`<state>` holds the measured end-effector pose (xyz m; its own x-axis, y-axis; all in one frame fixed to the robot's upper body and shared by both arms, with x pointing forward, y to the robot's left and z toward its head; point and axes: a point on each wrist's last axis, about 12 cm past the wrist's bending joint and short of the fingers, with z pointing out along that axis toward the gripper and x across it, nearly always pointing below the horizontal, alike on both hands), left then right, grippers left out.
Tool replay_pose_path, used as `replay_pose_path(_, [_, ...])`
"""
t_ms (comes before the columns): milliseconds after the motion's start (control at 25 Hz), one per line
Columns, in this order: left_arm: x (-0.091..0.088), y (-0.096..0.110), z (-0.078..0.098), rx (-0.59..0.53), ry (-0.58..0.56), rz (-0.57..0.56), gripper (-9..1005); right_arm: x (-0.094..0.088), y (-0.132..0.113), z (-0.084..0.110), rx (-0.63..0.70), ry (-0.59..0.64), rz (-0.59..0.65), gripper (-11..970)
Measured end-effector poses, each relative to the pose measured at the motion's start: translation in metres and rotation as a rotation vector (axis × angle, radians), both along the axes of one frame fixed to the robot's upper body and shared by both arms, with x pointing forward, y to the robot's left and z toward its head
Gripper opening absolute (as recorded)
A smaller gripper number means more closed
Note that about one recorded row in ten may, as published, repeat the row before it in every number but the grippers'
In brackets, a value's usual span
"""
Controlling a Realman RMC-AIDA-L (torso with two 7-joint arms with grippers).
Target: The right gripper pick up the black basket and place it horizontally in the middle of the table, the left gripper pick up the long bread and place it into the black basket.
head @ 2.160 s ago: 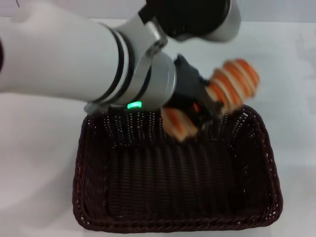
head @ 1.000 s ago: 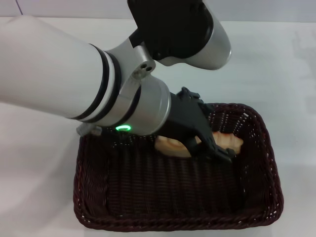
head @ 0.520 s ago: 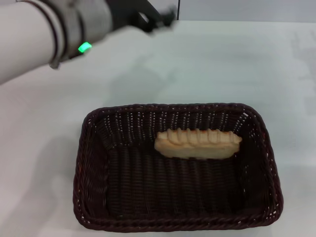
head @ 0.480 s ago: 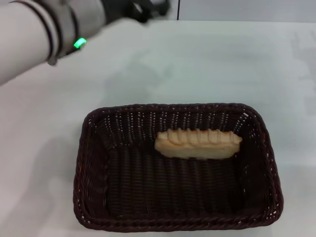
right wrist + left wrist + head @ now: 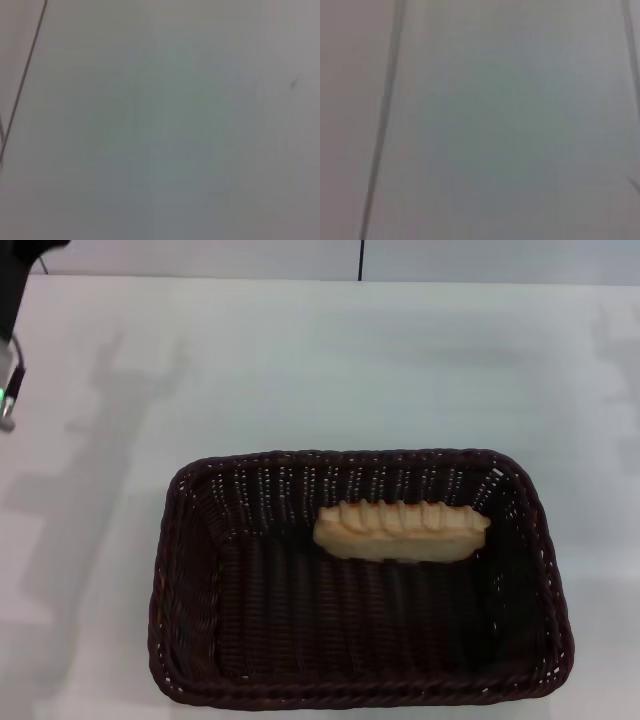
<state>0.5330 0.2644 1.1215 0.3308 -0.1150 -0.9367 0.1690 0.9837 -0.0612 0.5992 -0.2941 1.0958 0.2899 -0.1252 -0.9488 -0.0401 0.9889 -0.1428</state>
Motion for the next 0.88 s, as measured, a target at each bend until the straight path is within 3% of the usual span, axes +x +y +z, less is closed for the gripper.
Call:
replay_pose_path(40, [-0.005, 0.014, -0.017, -0.055, 0.009, 0.007, 862, -0.002, -0.004, -0.001, 0.012, -0.003, -0.028, 430])
replay_pose_path(80, [-0.005, 0.014, -0.017, -0.055, 0.009, 0.007, 862, -0.002, -0.004, -0.001, 0.012, -0.003, -0.028, 430])
replay_pose_path(240, [-0.021, 0.043, -0.047, -0.088, 0.042, 0.087, 862, -0.015, -0.015, -0.005, 0.047, -0.047, -0.173, 430])
replay_pose_path(560, [-0.036, 0.076, -0.069, -0.087, 0.105, 0.213, 862, -0.03, -0.03, -0.012, 0.096, -0.055, -0.272, 430])
replay_pose_path(880, [-0.048, 0.084, -0.073, -0.117, 0.073, 0.21, 862, -0.037, -0.032, -0.021, 0.091, -0.023, -0.275, 429])
